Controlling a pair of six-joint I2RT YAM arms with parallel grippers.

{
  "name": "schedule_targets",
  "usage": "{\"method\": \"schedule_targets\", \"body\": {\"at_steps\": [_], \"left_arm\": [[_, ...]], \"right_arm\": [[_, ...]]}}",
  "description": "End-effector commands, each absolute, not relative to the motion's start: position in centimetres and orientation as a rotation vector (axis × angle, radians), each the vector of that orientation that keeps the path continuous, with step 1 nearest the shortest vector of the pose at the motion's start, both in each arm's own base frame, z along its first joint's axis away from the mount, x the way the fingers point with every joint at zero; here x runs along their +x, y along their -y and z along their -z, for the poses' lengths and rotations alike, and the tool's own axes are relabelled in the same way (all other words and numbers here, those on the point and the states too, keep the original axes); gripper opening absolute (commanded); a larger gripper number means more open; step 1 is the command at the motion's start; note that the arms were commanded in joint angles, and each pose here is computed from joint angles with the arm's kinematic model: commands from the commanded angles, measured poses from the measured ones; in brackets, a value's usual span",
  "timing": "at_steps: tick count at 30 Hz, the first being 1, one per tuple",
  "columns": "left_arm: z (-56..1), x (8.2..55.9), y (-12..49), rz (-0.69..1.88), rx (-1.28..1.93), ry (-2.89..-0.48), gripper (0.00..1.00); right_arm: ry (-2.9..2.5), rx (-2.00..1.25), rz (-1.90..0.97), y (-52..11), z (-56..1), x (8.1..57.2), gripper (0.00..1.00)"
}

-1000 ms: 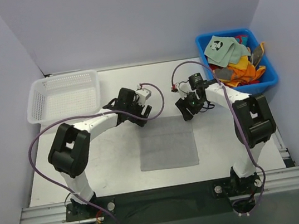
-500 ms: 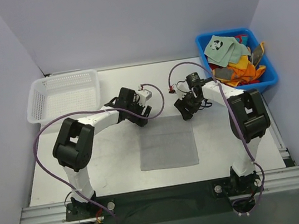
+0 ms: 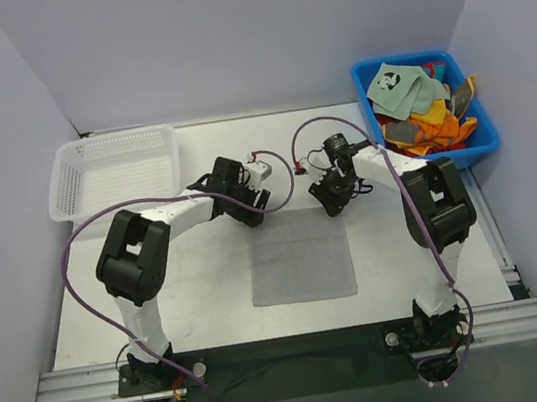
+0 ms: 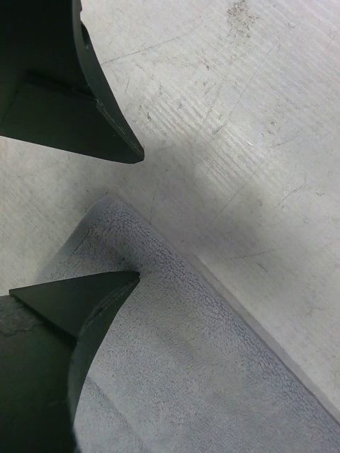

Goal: Fold and stack the towels
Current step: Fold the towel

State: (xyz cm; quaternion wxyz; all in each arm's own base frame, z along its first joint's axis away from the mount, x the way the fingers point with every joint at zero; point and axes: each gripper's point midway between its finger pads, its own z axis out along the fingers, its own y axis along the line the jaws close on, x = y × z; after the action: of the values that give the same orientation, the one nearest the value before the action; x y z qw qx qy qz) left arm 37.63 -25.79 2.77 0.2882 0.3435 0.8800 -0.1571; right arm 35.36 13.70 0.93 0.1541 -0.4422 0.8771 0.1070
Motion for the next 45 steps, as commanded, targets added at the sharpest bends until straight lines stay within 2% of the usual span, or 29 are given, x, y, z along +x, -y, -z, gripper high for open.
{"method": "schedule_targets", "body": {"at_steps": [1,10,16,20,27,33,34,35,38,45], "left_arm": [[-3.9,38.7,26.5,0.458,0.921,-2.315,0.73],[-4.2,38.5,26.5,0.502,0.946,-2.321,0.72],[-4.2,38.6,26.6,0.523,0.951,-2.321,0.72],[-3.9,38.7,26.7,0.538,0.956,-2.331,0.66],[-3.1,38.6,26.8,0.546,0.963,-2.36,0.5],[-2.4,38.0,26.7,0.559,0.982,-2.399,0.28],[-2.4,38.0,26.6,0.555,0.987,-2.398,0.23],[-2.3,38.0,26.4,0.55,0.982,-2.403,0.13],[-2.8,38.2,26.1,0.547,0.971,-2.395,0.01],[-8.9,41.0,24.5,0.504,0.854,-2.265,0.0]], "right_arm": [[-2.556,-1.31,-0.295,-13.4,-0.6,34.8,0.27],[-2.576,-1.334,-0.334,-13.5,-0.5,34.5,0.0],[-2.59,-1.341,-0.36,-13.6,-0.5,34.5,0.0],[-2.598,-1.338,-0.355,-13.5,-0.4,34.4,0.0],[-2.607,-1.336,-0.353,-13.4,-0.3,34.3,0.0],[-2.61,-1.337,-0.345,-13.2,-0.3,34.3,0.0],[-2.613,-1.335,-0.345,-13.2,-0.2,34.3,0.0],[-2.613,-1.335,-0.343,-13.2,-0.2,34.3,0.0],[-2.602,-1.33,-0.355,-13.4,-0.5,34.4,0.0],[-2.502,-1.202,-0.356,-14.1,-5.3,36.2,0.0]]}}
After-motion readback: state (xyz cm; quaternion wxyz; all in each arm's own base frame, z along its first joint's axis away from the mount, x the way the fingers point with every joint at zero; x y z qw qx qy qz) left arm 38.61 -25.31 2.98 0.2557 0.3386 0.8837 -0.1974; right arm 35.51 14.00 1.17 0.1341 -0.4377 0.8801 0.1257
